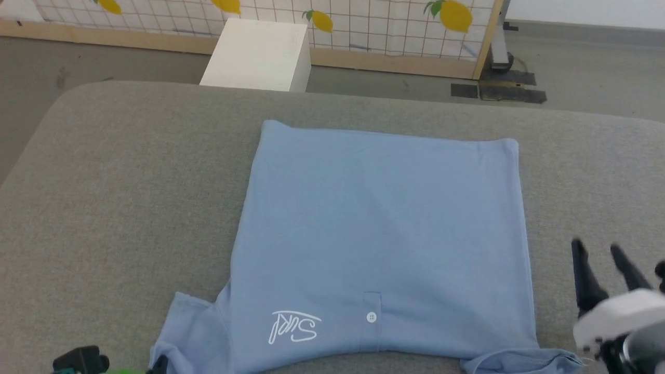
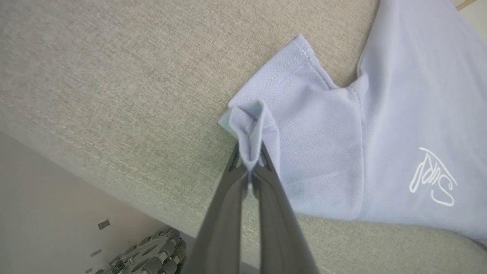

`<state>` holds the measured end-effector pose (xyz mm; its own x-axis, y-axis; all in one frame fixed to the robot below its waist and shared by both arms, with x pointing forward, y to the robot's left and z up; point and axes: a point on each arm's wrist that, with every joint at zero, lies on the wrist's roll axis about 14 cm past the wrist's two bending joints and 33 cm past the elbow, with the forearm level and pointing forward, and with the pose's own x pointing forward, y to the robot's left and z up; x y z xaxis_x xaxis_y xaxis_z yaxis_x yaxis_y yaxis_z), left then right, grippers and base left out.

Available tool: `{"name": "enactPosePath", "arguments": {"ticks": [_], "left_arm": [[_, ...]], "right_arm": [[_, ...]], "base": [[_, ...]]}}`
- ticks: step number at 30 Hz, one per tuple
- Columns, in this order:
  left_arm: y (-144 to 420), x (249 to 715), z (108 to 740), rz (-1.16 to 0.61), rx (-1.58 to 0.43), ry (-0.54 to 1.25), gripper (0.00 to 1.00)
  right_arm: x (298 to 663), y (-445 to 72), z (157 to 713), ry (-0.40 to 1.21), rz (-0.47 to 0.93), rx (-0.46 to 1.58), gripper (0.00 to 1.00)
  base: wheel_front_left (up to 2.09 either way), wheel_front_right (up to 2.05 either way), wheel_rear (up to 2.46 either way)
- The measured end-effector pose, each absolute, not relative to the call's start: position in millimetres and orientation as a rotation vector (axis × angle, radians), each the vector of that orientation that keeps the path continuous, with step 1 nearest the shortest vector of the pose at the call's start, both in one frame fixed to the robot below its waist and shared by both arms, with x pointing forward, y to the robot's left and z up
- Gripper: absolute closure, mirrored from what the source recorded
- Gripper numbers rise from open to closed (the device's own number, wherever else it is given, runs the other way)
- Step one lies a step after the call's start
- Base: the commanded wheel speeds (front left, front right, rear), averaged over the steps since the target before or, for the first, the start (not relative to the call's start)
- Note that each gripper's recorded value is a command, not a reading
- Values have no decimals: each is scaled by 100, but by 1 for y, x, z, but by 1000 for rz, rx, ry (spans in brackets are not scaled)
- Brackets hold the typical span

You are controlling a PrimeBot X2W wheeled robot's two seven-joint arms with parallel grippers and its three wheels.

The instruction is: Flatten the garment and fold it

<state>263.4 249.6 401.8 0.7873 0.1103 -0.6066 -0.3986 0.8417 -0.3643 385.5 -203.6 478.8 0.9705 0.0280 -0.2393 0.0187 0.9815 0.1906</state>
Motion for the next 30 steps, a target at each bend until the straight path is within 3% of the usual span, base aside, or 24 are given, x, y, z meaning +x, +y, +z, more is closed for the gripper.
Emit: {"name": "enactPosePath", "arguments": {"ticks": [6,13,21,30], "left_arm": [[248,282,413,264,-501,557,100],[241,308,418,245,-521,499,100],[244,310,394,311,-560,530,100],[253,303,377,377,-573,555,100]], "right_arm": [[449,-190,519,35,35,208,0],[531,-179,517,74,56,189,0],[587,-179,450,441,34,124,0],[585,-162,379,872,38,31,0]], "base": [[0,0,0],[0,0,0],[0,0,0],[0,0,0]]}}
